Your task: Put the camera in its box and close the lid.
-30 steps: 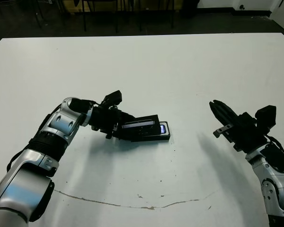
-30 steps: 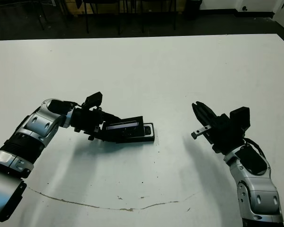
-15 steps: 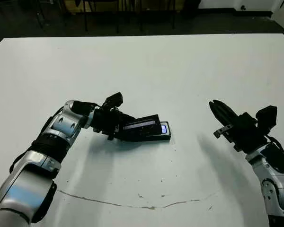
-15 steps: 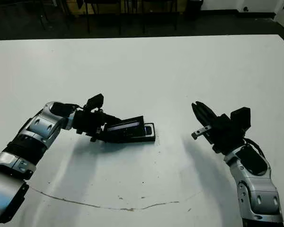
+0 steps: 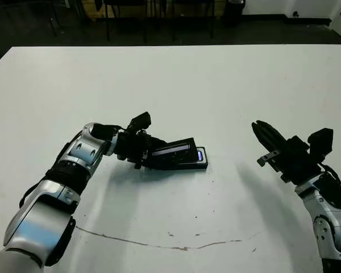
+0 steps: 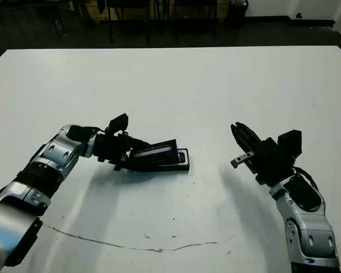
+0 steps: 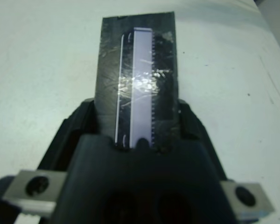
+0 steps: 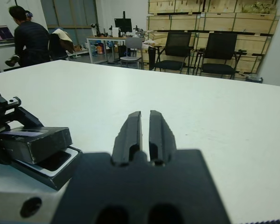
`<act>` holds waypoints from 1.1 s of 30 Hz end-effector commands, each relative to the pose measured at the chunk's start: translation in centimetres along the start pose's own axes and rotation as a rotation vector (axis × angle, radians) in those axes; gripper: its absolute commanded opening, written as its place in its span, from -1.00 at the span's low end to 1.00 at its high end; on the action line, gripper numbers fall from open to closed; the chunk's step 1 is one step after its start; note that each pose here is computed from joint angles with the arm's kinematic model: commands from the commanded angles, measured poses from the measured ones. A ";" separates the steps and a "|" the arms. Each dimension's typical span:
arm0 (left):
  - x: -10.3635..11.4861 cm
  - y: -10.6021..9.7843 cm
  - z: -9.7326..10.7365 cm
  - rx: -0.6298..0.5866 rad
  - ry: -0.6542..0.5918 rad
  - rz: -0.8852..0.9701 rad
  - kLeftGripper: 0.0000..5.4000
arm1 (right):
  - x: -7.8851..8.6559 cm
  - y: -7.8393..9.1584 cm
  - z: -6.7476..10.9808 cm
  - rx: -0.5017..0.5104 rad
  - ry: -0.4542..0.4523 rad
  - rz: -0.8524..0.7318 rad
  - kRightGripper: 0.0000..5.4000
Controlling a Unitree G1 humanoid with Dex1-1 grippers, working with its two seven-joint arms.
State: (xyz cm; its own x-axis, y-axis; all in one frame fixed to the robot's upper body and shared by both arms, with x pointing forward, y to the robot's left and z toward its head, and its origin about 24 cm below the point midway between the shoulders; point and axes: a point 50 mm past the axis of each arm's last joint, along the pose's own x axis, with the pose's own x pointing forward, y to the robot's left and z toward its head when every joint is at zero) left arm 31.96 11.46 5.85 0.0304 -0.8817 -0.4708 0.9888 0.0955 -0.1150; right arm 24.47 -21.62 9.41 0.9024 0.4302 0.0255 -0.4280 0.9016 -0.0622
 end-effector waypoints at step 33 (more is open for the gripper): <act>6.8 -2.6 -1.4 0.158 0.193 0.036 0.01 | -0.7 0.3 -0.3 0.011 0.003 -0.018 -1.00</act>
State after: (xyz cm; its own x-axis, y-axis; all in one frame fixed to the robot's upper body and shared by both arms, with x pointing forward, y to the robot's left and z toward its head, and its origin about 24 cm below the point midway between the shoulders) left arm 31.63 7.63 5.73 0.1199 -0.8331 -0.5400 0.9907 0.0649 0.1198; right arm 23.99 -21.53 9.44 0.9047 0.4239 0.0437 -0.4213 0.9051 -0.0572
